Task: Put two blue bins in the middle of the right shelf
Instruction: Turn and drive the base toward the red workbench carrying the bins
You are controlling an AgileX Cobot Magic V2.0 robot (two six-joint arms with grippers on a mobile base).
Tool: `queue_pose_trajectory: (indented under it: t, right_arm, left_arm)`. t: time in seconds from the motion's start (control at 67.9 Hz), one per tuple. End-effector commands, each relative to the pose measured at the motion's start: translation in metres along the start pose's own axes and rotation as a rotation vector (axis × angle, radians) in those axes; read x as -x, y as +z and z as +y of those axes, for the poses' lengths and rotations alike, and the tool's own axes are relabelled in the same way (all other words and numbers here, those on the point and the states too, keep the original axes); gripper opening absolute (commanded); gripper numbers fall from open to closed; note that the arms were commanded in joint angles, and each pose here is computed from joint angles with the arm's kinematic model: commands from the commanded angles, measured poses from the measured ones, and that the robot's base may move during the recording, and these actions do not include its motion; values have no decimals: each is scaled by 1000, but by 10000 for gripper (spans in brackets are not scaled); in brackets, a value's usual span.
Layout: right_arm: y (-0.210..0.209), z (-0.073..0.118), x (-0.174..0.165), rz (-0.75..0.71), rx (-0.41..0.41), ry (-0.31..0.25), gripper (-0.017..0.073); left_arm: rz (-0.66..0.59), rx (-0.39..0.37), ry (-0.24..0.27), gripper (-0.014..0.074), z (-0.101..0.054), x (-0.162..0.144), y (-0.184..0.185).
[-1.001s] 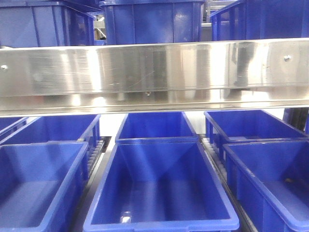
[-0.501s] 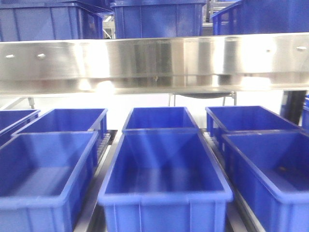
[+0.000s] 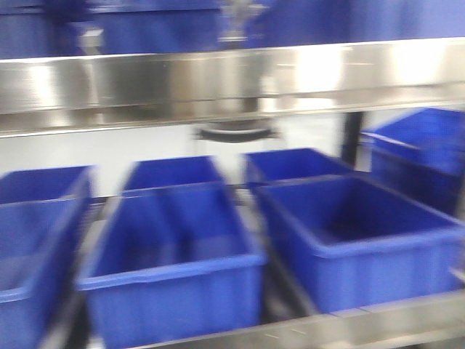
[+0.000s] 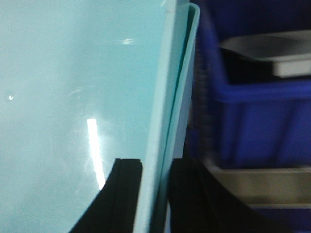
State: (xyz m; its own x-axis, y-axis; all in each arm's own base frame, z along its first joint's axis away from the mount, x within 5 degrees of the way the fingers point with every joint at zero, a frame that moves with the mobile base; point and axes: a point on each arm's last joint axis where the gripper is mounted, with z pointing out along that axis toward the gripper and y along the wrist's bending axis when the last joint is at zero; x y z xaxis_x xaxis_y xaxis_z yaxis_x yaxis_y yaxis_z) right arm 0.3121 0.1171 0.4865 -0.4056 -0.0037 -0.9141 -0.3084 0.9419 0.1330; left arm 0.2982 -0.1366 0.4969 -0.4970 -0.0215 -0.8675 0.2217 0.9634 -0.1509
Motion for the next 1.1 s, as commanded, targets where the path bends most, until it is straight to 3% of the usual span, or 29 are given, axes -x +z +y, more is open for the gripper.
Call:
queue_pose_trajectory:
  t: [0.0, 1.09]
  right_arm:
    - [-15, 0, 17, -132, 3, -16, -153]
    - [-15, 0, 17, -132, 3, -16, -153]
  left_arm:
    - [-113, -55, -13, -111, -5, 13, -14]
    - [-113, -55, -13, -111, -5, 13, -14]
